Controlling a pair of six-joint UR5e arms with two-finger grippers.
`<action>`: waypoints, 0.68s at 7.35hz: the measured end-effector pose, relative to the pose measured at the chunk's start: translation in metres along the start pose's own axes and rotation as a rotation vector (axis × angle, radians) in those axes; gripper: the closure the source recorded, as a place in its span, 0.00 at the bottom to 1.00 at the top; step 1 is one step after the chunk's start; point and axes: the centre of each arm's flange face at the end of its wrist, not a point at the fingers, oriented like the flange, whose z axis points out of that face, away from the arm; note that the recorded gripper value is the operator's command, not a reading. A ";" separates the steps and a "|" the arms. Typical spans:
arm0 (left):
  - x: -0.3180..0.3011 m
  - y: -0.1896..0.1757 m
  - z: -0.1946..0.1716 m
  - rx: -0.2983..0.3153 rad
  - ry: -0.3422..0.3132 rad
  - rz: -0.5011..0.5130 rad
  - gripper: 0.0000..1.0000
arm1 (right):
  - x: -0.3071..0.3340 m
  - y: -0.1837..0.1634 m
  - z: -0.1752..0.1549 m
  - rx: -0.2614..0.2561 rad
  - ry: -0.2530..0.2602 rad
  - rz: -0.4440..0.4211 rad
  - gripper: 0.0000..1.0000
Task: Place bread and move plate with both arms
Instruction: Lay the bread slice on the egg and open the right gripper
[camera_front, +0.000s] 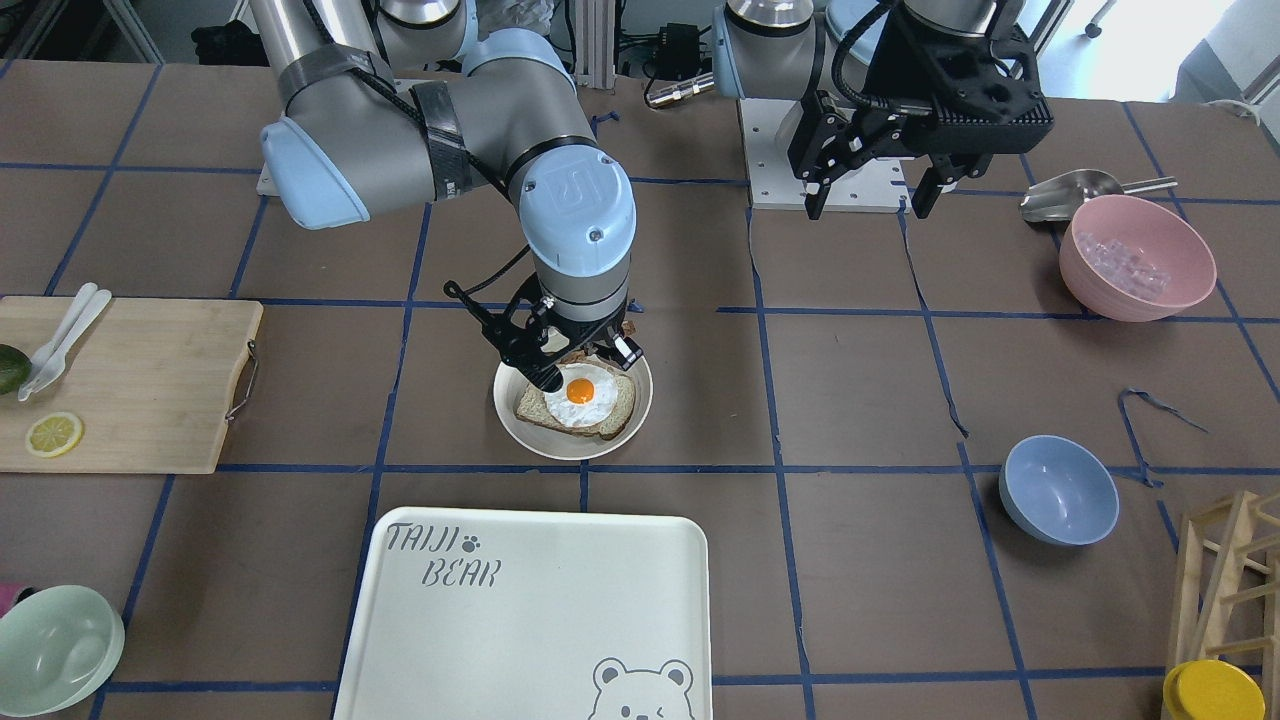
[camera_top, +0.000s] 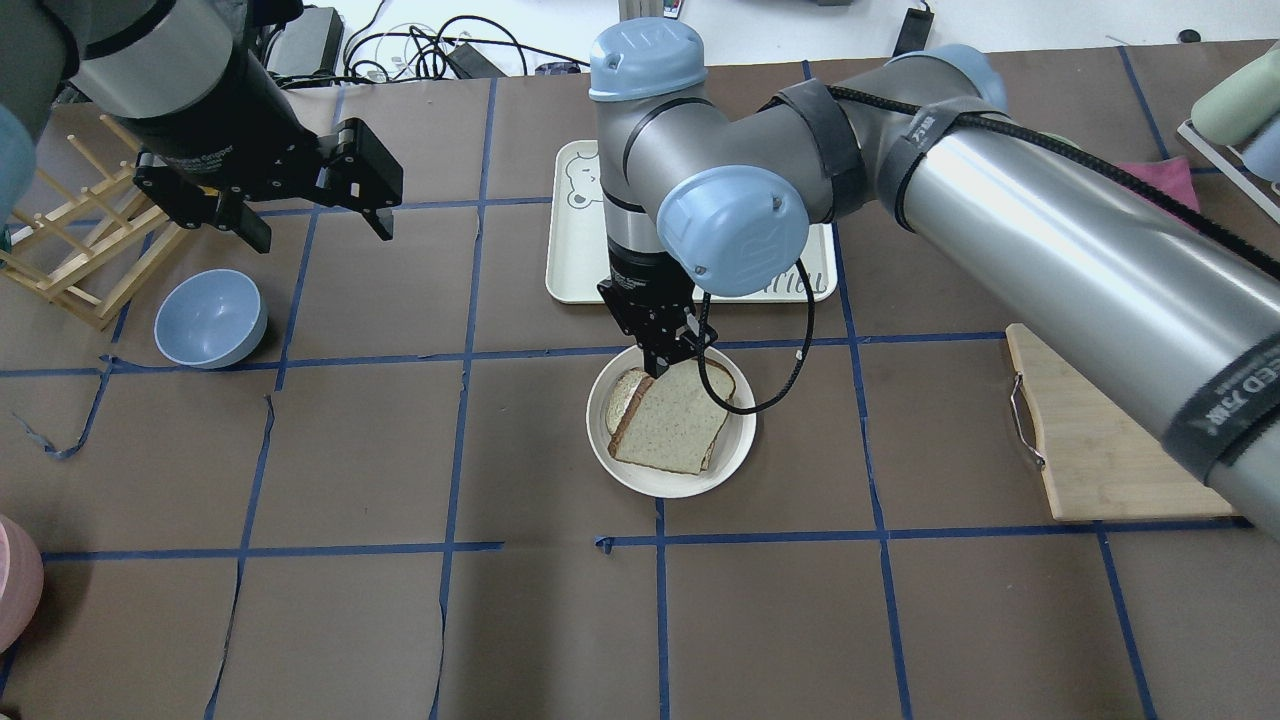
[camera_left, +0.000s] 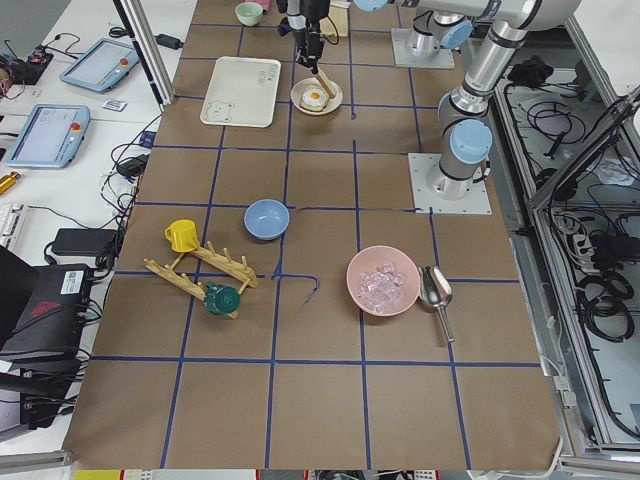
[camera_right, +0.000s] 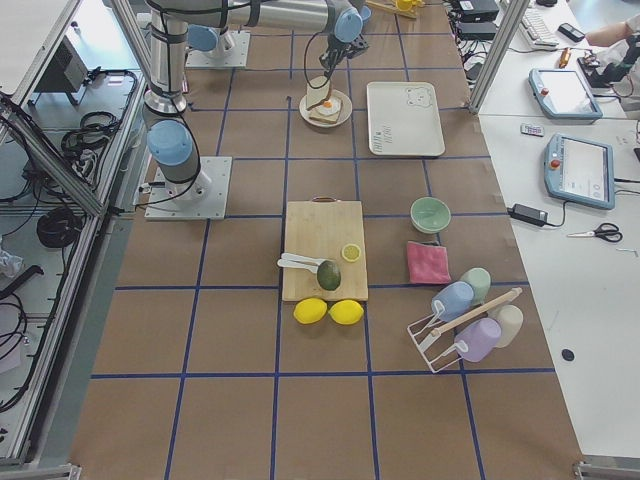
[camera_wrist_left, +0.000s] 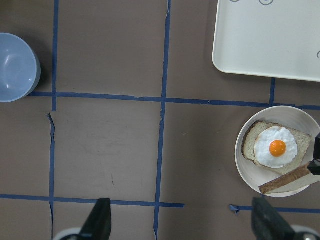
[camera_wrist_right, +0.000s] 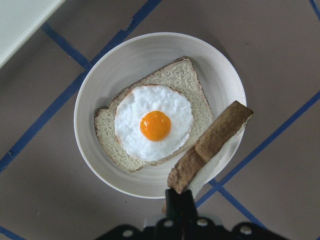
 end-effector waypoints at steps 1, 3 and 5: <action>0.000 0.000 0.000 0.000 0.000 0.001 0.00 | -0.005 -0.002 0.008 0.000 0.001 0.000 1.00; 0.000 0.000 0.000 0.000 0.000 0.000 0.00 | -0.011 -0.005 0.017 0.002 -0.002 -0.007 0.32; 0.000 0.000 0.000 0.000 -0.001 0.000 0.00 | -0.017 -0.010 0.016 0.032 -0.039 -0.031 0.17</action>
